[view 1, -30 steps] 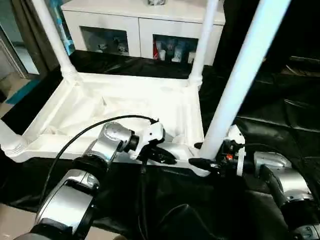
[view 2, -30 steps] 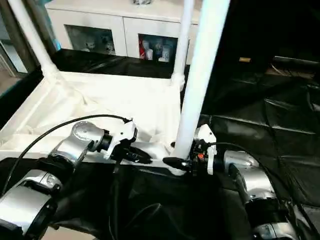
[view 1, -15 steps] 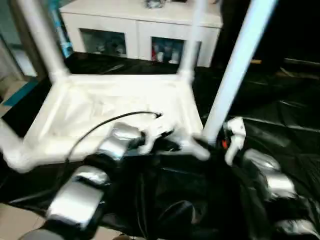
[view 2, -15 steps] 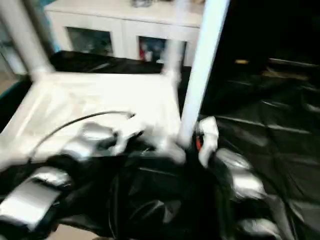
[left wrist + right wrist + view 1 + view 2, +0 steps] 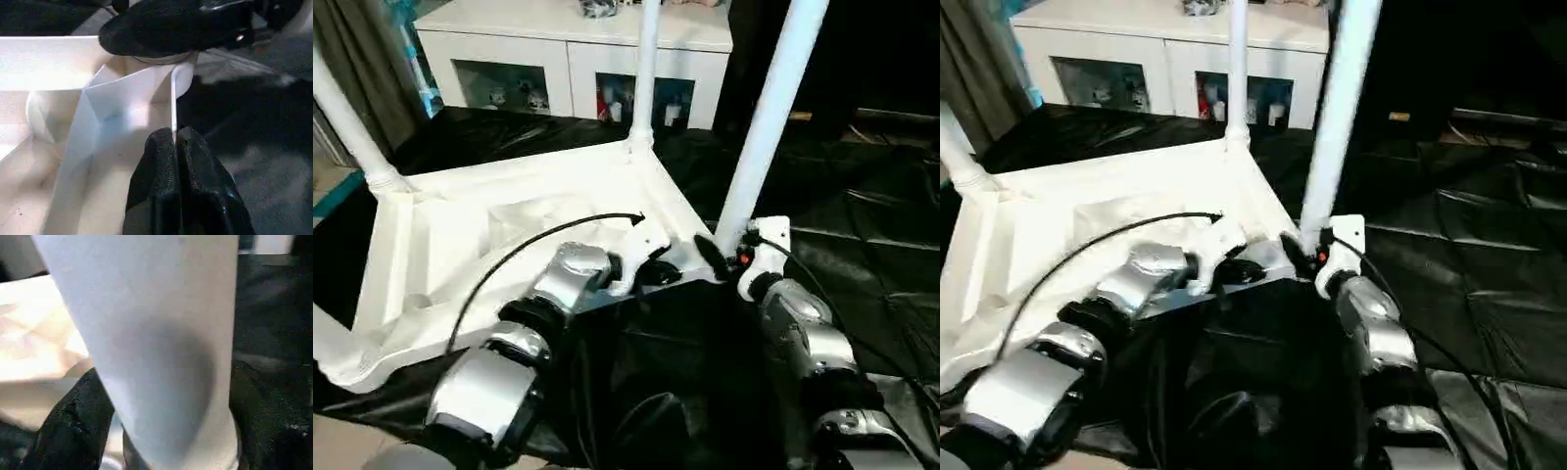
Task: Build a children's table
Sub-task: Rotate leg to tighten
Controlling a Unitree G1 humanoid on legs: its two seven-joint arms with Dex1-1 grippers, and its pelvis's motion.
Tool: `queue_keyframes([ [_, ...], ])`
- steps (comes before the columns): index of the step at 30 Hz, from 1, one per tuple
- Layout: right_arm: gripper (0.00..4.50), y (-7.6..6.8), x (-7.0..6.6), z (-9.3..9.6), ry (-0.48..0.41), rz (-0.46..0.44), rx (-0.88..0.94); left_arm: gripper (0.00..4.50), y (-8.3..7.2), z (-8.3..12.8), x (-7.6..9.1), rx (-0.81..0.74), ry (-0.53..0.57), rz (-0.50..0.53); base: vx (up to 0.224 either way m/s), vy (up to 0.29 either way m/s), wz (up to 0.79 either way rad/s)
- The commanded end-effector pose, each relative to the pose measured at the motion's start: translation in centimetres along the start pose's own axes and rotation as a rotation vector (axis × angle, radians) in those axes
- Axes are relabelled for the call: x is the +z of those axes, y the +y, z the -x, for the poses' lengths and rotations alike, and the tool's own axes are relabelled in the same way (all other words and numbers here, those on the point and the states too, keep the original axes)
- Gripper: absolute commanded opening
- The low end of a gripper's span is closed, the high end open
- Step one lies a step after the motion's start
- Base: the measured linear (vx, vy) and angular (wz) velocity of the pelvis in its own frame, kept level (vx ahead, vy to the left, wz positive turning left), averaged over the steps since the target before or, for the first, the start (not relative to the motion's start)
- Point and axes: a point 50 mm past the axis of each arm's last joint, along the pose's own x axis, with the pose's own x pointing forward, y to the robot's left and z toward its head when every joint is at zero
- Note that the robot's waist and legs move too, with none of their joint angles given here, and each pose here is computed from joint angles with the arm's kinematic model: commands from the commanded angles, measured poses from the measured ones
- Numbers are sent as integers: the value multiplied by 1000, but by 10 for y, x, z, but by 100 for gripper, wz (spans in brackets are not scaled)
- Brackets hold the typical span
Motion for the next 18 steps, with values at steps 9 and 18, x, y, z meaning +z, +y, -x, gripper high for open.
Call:
queue_keyframes([
  [9, 373, 9, -2, 38, 170, 79, 550, 0, -15, 17, -5, -319, -37, -83, 0, 0, 0],
  [18, 347, 1, 5, 60, 256, 106, 686, 0, -15, 38, -14, -441, 2, -77, 0, 0, 0],
])
